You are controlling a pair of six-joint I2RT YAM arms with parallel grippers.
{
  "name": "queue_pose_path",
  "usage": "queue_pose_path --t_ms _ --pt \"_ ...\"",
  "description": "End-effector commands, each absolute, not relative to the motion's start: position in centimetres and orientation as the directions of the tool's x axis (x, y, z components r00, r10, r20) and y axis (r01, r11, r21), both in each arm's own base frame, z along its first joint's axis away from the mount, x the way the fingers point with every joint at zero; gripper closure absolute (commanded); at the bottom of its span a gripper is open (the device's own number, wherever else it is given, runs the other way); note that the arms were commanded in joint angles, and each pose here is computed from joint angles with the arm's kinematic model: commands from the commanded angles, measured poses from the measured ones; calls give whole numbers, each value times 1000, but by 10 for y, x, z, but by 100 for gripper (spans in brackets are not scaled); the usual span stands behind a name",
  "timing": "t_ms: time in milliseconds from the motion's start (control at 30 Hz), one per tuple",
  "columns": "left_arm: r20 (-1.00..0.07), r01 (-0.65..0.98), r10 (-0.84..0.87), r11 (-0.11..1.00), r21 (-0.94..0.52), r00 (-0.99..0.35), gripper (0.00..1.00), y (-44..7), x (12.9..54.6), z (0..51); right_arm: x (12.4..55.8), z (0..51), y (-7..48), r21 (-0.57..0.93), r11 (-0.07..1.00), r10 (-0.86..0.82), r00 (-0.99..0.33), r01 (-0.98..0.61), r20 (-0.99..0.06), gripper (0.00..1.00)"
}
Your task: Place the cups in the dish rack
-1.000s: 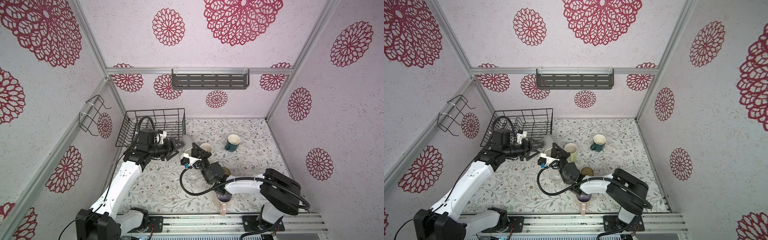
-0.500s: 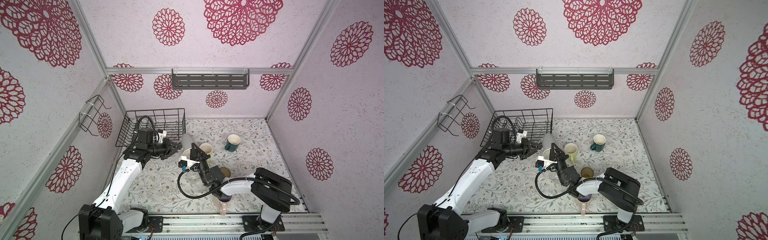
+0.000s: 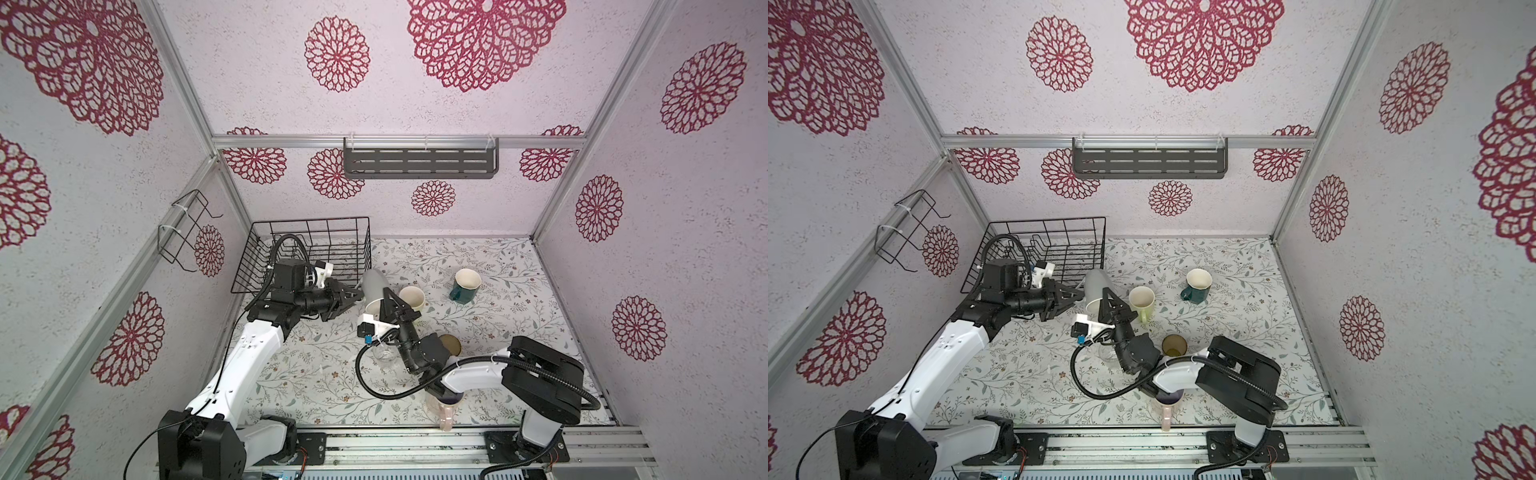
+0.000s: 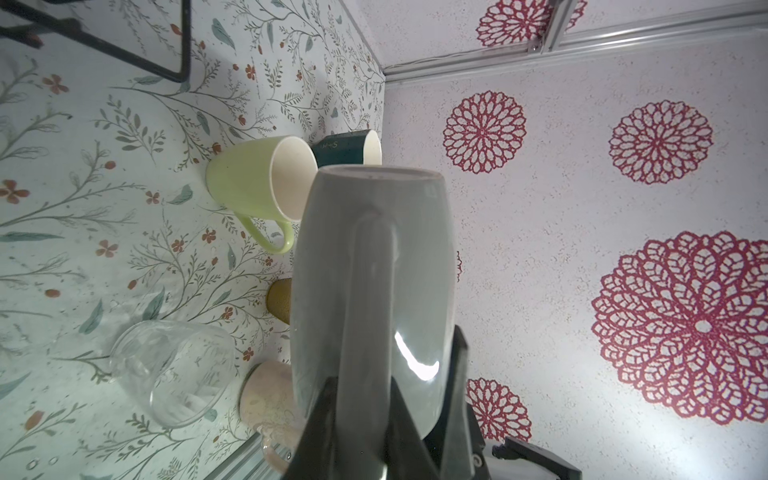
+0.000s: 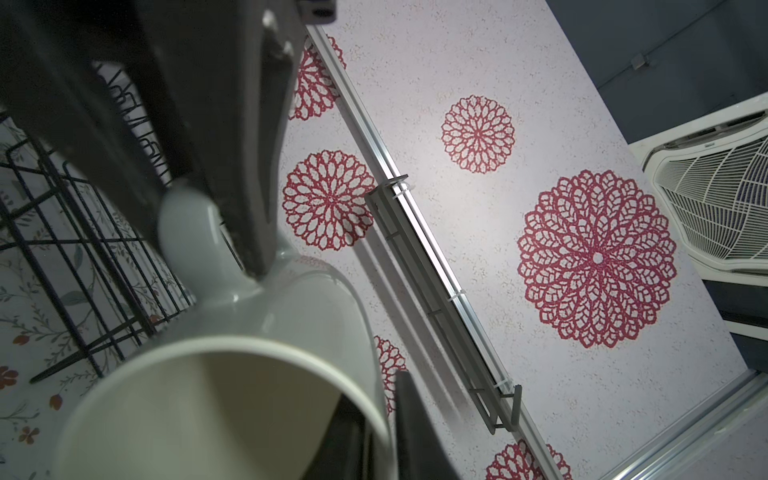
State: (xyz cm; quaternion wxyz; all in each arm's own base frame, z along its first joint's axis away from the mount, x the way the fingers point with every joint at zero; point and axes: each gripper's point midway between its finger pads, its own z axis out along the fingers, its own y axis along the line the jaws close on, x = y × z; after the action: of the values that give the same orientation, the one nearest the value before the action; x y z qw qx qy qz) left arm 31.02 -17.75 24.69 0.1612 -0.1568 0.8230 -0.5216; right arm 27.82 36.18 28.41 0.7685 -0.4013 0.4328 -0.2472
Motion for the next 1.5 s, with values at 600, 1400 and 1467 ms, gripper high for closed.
queue_pose_path --t_ms 600,1400,1467 --pt "-315 -69 -577 546 -835 -754 100 -120 349 242 217 277 365 -572 503 -428 388 -648 -816 24" --pt "-883 691 -78 593 -414 -462 100 -206 283 285 285 271 353 660 509 -153 -813 -552 -562 11" --pt "-895 719 -49 577 -388 -443 100 -211 277 284 284 270 354 664 503 -158 -814 -554 -560 11"
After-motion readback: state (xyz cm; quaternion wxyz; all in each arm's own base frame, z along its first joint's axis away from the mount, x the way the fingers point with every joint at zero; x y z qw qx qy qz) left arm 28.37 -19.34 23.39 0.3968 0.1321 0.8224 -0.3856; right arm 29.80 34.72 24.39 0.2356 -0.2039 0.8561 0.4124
